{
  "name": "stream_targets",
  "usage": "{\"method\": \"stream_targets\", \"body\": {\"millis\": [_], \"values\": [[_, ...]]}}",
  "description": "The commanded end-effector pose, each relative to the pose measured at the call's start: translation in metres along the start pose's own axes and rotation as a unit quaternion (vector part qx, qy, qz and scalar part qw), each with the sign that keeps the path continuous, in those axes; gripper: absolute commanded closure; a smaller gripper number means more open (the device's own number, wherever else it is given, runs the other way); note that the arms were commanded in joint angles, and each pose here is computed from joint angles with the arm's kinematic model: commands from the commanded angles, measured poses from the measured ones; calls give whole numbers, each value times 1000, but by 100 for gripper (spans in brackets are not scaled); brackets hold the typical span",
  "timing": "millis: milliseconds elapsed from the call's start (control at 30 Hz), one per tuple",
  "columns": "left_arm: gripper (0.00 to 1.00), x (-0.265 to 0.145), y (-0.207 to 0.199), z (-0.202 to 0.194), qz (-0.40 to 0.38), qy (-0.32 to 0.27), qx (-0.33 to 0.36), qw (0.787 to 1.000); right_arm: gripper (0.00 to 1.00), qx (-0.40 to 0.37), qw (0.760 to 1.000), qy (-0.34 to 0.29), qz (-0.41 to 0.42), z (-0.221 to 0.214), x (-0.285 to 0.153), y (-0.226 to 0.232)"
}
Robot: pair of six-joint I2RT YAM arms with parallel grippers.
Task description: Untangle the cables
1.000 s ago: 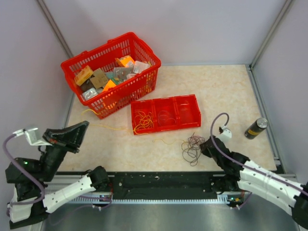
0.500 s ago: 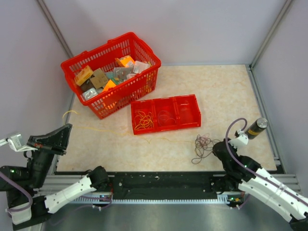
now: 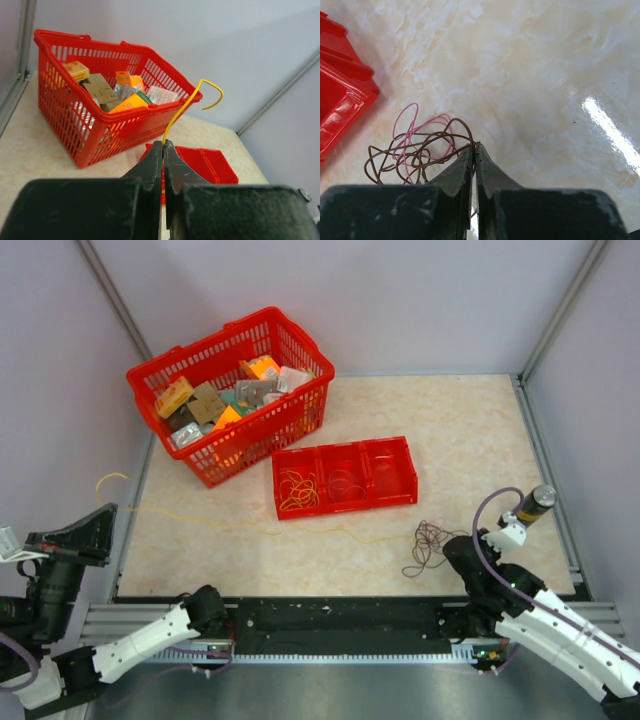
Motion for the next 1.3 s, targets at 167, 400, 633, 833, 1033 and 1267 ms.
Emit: {"method": "stream_targets", "body": {"millis": [167, 400, 633, 833, 1033, 1267], "values": [[100, 3, -2, -11, -2, 46, 52, 998, 100, 7, 999, -46, -9, 26, -4, 9], [100, -4, 14, 40, 41, -6, 104, 994, 100, 12, 999, -47, 2, 27, -6, 7], [100, 1, 14, 34, 59, 7, 143, 988, 100, 5, 999, -43, 4, 27, -6, 9], [100, 8, -35, -12, -81, 91, 73, 990, 100, -16, 999, -36, 0, 29, -7, 13], [100, 32, -92, -170, -197, 291, 95, 931, 100, -52, 994, -7, 96, 24, -14, 37], [99, 45, -131, -296, -257, 427, 66, 864, 100, -106, 961, 4, 254, 17, -31, 69]]}}
Point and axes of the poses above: each gripper's point midway between its finger pads, its own x axis out along the fingers, its own y axis along the line the jaws close on, z = x × y, the point moved 5 cm from there along -x, back along the fingers, and after that the axes turned 10 degrees about -x, right-handed, at the moved point
